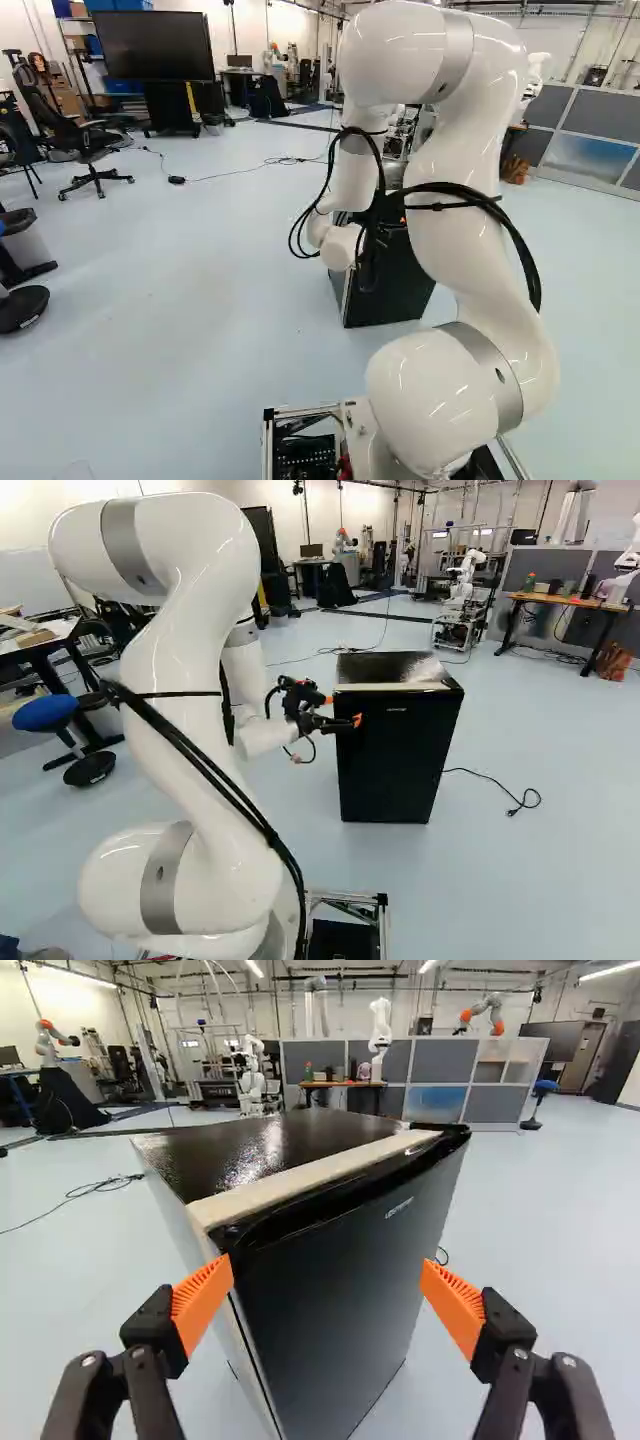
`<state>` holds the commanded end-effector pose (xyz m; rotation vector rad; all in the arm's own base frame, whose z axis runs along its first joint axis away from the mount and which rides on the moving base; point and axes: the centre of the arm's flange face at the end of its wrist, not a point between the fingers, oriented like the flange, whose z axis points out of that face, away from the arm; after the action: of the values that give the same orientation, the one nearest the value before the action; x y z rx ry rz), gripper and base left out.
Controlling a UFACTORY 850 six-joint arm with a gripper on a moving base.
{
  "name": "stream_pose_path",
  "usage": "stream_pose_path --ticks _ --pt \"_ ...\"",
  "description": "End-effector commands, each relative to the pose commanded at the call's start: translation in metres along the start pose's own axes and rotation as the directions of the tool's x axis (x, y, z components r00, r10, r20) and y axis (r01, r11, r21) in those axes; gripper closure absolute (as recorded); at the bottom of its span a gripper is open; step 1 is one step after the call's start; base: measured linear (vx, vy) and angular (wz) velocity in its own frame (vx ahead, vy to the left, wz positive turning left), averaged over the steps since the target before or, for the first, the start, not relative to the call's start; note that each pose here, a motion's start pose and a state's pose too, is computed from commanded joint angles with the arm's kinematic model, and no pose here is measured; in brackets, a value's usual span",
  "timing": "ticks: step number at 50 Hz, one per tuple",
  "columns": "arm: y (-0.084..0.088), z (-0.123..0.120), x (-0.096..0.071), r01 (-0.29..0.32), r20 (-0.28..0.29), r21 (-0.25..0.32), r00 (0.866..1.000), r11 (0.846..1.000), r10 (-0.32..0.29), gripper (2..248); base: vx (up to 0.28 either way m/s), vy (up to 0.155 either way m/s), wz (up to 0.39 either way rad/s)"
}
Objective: Grab a drink from the fridge
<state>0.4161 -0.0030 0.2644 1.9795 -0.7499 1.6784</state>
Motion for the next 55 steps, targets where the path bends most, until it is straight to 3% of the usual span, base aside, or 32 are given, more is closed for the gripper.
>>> stream_pose_path --ticks 16,36,55 --pt "0.003 -0.02 -0.001 0.018 0.011 0.031 1.0 0.999 -0.019 3 0.0 0.0 0.0" --pt "-0.011 -0.045 -0.005 0.035 0.014 0.098 0.999 0.995 -0.037 3 0.0 0.0 0.0" --pt "-0.029 -0.058 -0.008 0.034 0.011 0.117 0.999 0.993 -0.035 3 0.0 0.0 0.0"
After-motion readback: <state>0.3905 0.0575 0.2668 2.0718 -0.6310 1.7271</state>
